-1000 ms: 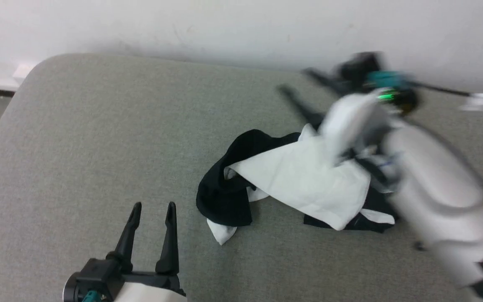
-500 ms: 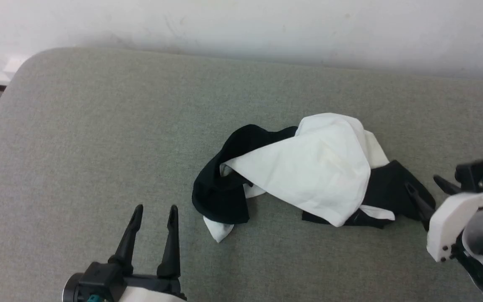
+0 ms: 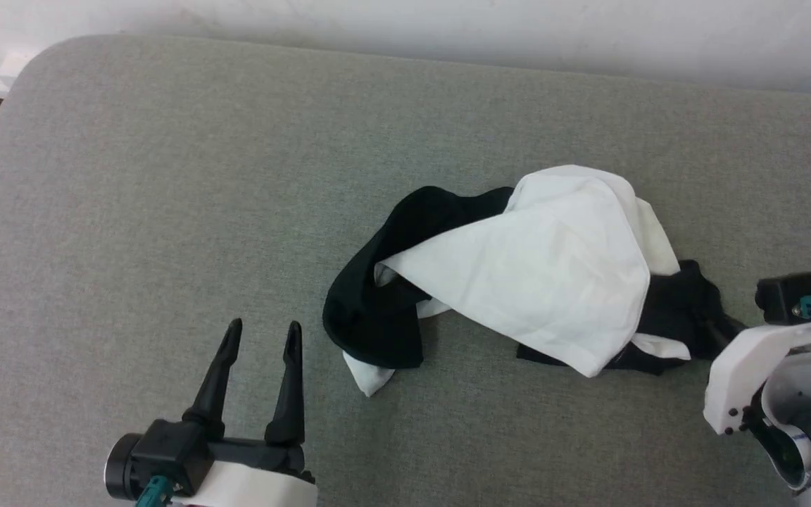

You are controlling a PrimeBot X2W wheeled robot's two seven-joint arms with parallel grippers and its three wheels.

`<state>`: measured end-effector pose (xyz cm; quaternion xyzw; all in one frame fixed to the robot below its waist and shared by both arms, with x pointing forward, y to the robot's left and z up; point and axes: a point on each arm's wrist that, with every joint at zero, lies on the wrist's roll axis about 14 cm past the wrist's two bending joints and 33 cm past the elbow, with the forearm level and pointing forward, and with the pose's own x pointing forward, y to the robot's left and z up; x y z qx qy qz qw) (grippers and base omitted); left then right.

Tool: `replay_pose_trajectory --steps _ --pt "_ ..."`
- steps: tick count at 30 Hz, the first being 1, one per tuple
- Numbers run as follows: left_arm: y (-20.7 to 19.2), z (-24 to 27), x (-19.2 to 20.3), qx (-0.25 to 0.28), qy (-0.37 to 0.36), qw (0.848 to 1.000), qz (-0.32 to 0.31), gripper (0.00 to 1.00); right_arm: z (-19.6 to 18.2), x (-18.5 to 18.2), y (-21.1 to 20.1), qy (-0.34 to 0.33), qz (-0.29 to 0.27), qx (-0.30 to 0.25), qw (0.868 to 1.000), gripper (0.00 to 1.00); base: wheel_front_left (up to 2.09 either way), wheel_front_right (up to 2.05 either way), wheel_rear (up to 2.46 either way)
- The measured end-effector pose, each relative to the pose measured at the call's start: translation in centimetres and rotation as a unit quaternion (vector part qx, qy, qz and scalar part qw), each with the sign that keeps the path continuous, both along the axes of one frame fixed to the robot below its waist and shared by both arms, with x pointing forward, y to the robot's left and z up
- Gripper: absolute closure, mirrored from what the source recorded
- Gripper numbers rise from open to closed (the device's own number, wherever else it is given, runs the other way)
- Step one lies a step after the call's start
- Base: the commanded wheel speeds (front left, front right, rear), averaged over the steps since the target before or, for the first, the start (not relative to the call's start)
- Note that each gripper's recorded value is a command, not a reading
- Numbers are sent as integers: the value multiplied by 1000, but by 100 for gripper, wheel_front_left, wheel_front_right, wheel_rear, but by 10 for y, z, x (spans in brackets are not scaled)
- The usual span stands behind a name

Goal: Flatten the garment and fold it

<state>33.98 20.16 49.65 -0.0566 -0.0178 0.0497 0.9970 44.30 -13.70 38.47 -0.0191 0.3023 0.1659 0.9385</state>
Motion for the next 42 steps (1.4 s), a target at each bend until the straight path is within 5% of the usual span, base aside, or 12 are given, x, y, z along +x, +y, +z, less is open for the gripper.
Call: replay_pose_trajectory --steps 5,8,16,20,27,32,37,38,39,42 --pt "-4 3 4 -3 -7 1000 -8 0 18 5 3 -30 2 8 1000 100 0 0 0" --pt "-8 7 6 -5 -15 1000 -14 0 64 20 13 -95 18 21 995 100 0 0 0" --pt "-21 26 2 -13 -48 998 -34 0 270 39 -8 -345 25 -11 938 100 0 0 0" --pt "-24 29 -2 -18 -53 998 -36 0 283 30 -44 -348 -17 -35 937 100 0 0 0" --pt "-15 24 -10 -15 -43 999 -20 0 175 -24 -140 -202 -162 -78 963 100 0 0 0" --pt "-5 17 -13 -8 -30 999 -7 0 83 -92 -157 -82 -239 -64 965 100 0 0 0" --pt "-3 8 -14 -8 -16 1000 -6 0 46 -123 -154 -38 -254 -74 964 100 0 0 0" --pt "-6 7 -14 -8 -14 1000 -13 0 45 -123 -151 -40 -252 -75 964 63 0 0 0" --pt "-8 6 -13 -8 -12 1000 -16 0 46 -122 -148 -50 -248 -75 965 0 0 0 0" --pt "-13 7 -12 -8 -15 1000 -25 0 64 -106 -137 -104 -239 -61 964 0 0 0 0"
